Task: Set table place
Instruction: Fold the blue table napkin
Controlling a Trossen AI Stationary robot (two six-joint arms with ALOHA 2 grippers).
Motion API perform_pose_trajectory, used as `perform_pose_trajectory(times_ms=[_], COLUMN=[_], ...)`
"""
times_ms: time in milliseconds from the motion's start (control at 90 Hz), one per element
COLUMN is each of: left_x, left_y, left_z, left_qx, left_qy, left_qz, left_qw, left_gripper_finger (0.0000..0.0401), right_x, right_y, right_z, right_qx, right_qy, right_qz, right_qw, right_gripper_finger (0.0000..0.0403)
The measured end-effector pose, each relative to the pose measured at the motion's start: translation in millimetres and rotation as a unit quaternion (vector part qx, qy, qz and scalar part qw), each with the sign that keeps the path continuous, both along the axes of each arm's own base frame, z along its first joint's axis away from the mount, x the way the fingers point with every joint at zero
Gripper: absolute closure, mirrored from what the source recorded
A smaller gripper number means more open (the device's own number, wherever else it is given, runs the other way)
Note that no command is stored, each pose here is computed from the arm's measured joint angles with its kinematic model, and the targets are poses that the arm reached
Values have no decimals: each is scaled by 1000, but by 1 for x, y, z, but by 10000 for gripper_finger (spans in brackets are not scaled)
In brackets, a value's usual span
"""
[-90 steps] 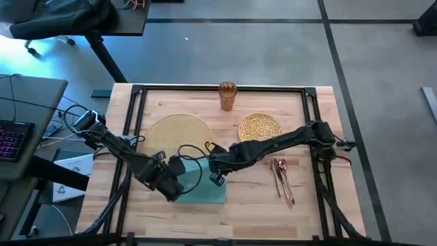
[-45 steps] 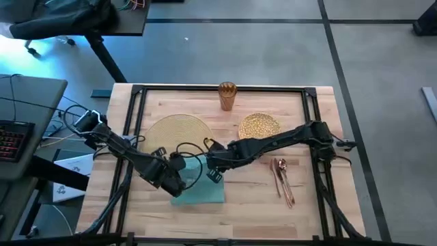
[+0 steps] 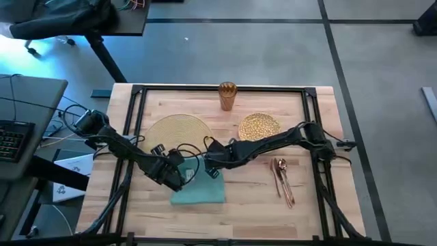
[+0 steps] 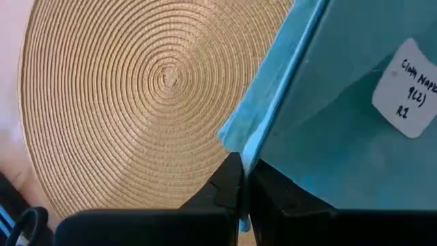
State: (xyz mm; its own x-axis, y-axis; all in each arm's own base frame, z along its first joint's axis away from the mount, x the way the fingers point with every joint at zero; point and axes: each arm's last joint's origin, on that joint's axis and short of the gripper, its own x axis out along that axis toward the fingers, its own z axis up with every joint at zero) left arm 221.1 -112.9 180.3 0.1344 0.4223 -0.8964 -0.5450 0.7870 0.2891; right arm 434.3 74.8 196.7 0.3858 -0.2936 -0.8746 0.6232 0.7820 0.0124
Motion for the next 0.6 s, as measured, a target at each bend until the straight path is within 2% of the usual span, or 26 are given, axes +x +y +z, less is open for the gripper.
perform_pose_trajectory(times_ms=[111,344,478,600], left_x=[0,-2,-5,-14], left_y=[1,4,-8,-23], left_z=[0,7,29,47], left_qx=[-1,-16,-45,-99], left_qy=[2,39,28,-20], left_qz=[3,19,-23,-59], left_qw=[1000,999,998,993], left_gripper_finger=[376,299,267,257], right_x=[0,-7,-15,-20], right_y=[-1,-1,16,45], right_z=[0,8,31,33], right_qx=[-7,-30,-50,-42], right_qy=[-1,16,2,6], right_qz=[-4,10,85,184], right_qw=[1000,999,995,982], right_gripper_finger=[366,264,229,221])
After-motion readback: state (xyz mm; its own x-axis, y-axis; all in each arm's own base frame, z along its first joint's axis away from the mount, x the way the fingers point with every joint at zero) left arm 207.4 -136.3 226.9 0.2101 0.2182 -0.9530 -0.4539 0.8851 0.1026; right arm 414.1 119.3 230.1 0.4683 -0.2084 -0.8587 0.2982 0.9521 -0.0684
